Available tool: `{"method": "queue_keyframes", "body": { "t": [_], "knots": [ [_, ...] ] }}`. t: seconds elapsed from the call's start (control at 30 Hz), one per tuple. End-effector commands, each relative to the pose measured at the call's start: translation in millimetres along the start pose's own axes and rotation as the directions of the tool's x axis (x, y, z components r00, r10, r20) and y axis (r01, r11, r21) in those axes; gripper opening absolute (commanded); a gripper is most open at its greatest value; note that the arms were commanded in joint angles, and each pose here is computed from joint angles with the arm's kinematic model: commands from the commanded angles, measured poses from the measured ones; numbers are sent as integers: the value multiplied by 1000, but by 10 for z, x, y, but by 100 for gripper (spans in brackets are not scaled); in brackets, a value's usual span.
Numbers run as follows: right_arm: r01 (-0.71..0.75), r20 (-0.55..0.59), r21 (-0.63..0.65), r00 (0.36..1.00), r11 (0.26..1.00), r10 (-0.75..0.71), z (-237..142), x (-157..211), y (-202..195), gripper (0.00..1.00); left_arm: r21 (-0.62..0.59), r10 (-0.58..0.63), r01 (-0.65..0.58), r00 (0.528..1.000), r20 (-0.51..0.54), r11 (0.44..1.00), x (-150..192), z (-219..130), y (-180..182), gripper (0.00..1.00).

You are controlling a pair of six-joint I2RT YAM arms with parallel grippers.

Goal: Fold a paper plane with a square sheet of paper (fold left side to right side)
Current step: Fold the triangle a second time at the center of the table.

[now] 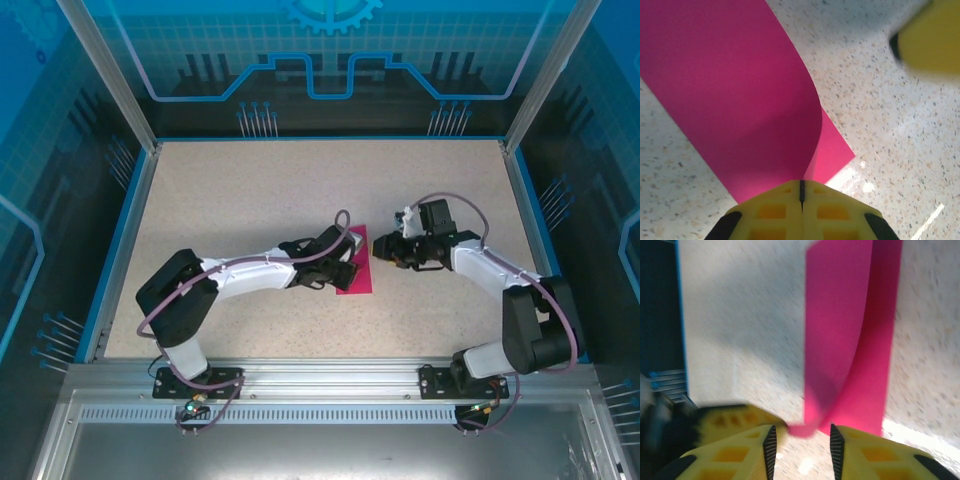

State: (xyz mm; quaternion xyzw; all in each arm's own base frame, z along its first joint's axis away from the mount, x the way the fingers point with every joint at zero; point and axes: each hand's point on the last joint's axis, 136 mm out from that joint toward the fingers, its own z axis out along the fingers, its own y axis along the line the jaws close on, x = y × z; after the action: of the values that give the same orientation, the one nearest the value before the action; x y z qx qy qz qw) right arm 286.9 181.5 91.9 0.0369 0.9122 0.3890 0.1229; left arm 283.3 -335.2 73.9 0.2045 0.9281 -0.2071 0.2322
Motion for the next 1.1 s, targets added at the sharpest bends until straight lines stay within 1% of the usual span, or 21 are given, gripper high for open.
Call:
{"method": "queue_keyframes", "body": {
  "t": [0.0,0.07,0.2,0.37,0.53,0.87,1.07],
  "knots": [
    [-16,-63,56,998,998,20,119,230,-152,16,46,-24,22,999,26,999,-90,-121,-8,0],
    [-13,-86,79,996,997,20,195,301,-197,7,37,-28,27,999,22,999,-92,-113,55,0],
    [-13,-126,146,992,989,32,333,382,-314,1,19,-35,35,999,17,999,-95,-99,159,0],
    [-15,-159,208,986,978,49,451,445,-423,1,5,-46,46,999,15,999,-110,-66,253,0],
    [-2,-197,271,979,963,57,480,533,-534,2,-12,-43,43,999,-2,999,-94,-20,312,0],
    [17,-249,330,966,944,69,481,656,-651,3,-38,-43,42,998,-48,998,-8,113,441,0],
    [26,-268,342,961,939,71,490,697,-673,3,-39,-45,42,997,-62,998,-7,187,484,0]
  ]
}}
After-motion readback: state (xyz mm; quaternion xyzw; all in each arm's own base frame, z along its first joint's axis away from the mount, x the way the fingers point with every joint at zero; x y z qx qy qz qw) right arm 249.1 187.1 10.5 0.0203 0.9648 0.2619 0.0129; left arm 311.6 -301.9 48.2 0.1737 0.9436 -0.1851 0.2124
